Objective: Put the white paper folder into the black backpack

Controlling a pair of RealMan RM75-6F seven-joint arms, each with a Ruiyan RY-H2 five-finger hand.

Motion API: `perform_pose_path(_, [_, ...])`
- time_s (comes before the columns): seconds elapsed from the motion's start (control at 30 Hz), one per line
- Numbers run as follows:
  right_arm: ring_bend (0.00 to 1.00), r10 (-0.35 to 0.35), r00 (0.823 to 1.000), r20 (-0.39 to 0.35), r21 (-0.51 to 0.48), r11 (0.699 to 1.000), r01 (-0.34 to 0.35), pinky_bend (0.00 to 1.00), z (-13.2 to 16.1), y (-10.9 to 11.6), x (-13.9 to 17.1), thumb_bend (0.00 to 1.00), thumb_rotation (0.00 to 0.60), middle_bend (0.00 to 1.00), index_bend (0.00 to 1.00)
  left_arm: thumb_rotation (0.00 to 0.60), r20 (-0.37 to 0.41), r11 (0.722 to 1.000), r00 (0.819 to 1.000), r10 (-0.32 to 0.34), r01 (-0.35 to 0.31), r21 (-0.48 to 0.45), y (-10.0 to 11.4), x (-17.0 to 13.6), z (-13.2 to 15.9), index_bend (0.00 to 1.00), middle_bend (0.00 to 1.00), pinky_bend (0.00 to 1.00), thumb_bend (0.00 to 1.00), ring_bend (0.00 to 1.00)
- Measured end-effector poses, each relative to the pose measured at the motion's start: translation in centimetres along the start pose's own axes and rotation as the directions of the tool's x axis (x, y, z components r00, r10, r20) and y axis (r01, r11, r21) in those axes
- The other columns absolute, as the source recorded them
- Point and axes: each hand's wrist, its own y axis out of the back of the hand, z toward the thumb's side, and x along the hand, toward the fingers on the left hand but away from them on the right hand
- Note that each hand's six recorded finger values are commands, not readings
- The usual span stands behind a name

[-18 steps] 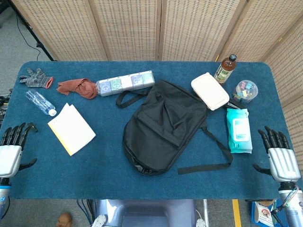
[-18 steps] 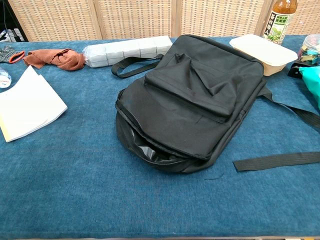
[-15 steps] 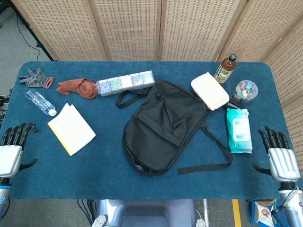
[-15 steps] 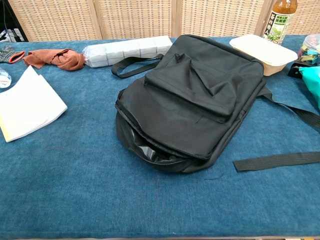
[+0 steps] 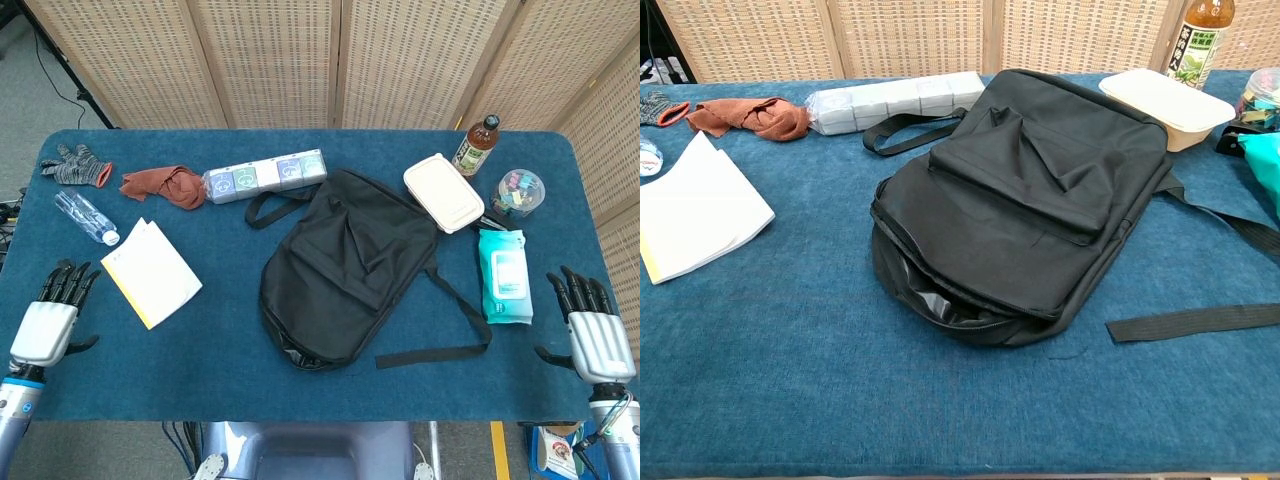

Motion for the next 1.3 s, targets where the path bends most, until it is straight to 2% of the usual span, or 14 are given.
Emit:
perform_pose_path(0.17, [0.0,-0.004,1.0,0.005,-0.005,1.0,0.004,0.0,-0.1,0.1,-0.1,0.0,0.6,0.0,0.0,0.6,0.058,1.0,0.998,-0.023,0.023,0.008,-2.1,1.8,1.0,0.0,0.0,0.0,0.0,0.0])
perform_pose_path(0.37, [0.0,-0.001,1.0,0.015,-0.008,1.0,0.002,0.0,-0.4,0.1,-0.2,0.0,0.6,0.0,0.0,0.6,0.107,1.0,0.994,-0.021,0.022,-0.008,-3.3,2.9,2.5,0.0,0.0,0.0,0.0,0.0])
perform_pose_path(0.67, [0.0,-0.002,1.0,0.019,-0.014,1.0,0.002,0.0,-0.5,0.2,-0.3,0.0,0.6,0.0,0.0,0.6,0.145,0.999,0.989,-0.029,0.025,0.024,-4.5,4.2,4.1,0.0,0.0,0.0,0.0,0.0])
perform_pose_path(1.3, [0.0,-0.014,1.0,0.026,-0.023,1.0,0.015,0.0,-0.6,0.6,-0.3,0.0,0.6,0.0,0.0,0.6,0.174,0.994,0.984,-0.04,0.022,0.104,-5.5,5.8,4.6,0.0,0.0,0.0,0.0,0.0])
